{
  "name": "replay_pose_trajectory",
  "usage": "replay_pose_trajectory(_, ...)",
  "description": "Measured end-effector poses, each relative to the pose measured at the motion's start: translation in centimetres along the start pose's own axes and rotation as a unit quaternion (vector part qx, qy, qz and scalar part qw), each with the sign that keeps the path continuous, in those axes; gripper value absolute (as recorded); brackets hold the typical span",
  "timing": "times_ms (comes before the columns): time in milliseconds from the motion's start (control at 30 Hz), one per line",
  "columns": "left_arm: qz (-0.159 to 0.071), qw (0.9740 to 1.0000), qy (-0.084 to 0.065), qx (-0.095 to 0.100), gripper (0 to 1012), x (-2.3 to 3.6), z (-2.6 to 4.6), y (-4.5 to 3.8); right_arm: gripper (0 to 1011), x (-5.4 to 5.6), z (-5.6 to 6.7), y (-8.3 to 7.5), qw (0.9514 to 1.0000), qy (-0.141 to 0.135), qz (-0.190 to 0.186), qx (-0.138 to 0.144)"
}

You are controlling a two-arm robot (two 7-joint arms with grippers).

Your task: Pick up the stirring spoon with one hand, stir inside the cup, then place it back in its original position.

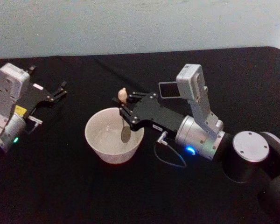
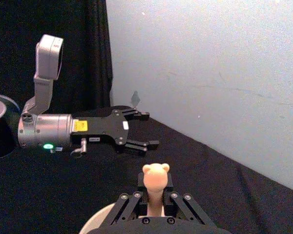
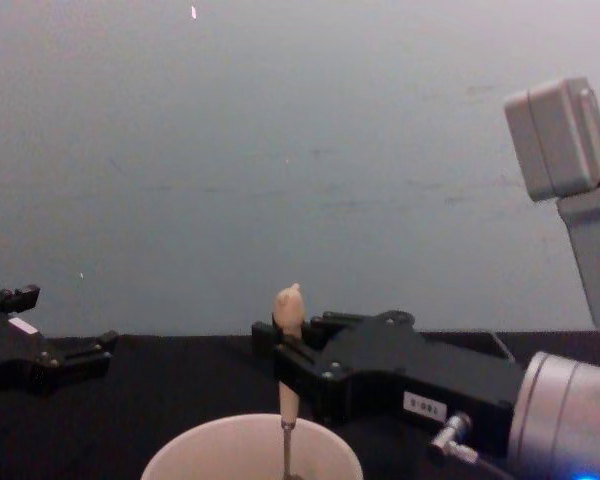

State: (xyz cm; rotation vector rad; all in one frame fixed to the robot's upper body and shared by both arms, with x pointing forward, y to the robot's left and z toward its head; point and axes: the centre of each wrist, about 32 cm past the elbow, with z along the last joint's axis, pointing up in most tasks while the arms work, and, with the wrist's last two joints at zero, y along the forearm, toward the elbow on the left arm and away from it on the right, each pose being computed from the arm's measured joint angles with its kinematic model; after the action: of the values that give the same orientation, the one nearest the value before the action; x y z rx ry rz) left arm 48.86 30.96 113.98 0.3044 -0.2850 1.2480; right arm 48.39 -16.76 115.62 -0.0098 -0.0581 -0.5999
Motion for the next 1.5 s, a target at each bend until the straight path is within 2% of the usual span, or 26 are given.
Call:
replay_pose_trajectory(300,0.000,1.0000,0.000,0.000,1001,0.00,0.00,0.00,159,-0.8,-0.2,-0.2,0.9998,0.005,0.017,-0.004)
replay_pose_trajectory(500,0.000,1.0000,0.000,0.000,1001,0.00,0.00,0.00,159,-1.5,-0.1,0.2,0.9994,0.010,0.033,-0.001)
replay_pose_trajectory(700,0.000,1.0000,0.000,0.000,1001,0.00,0.00,0.00,159,-1.7,-0.1,0.7,0.9992,0.011,0.040,0.000)
replay_pose_trajectory(1067,0.000,1.0000,0.000,0.000,1001,0.00,0.00,0.00,159,-1.1,-0.5,1.8,0.9997,0.003,0.026,-0.002)
replay_pose_trajectory(1500,0.000,1.0000,0.000,0.000,1001,0.00,0.00,0.00,159,-0.1,-0.2,1.4,1.0000,-0.003,0.002,0.001)
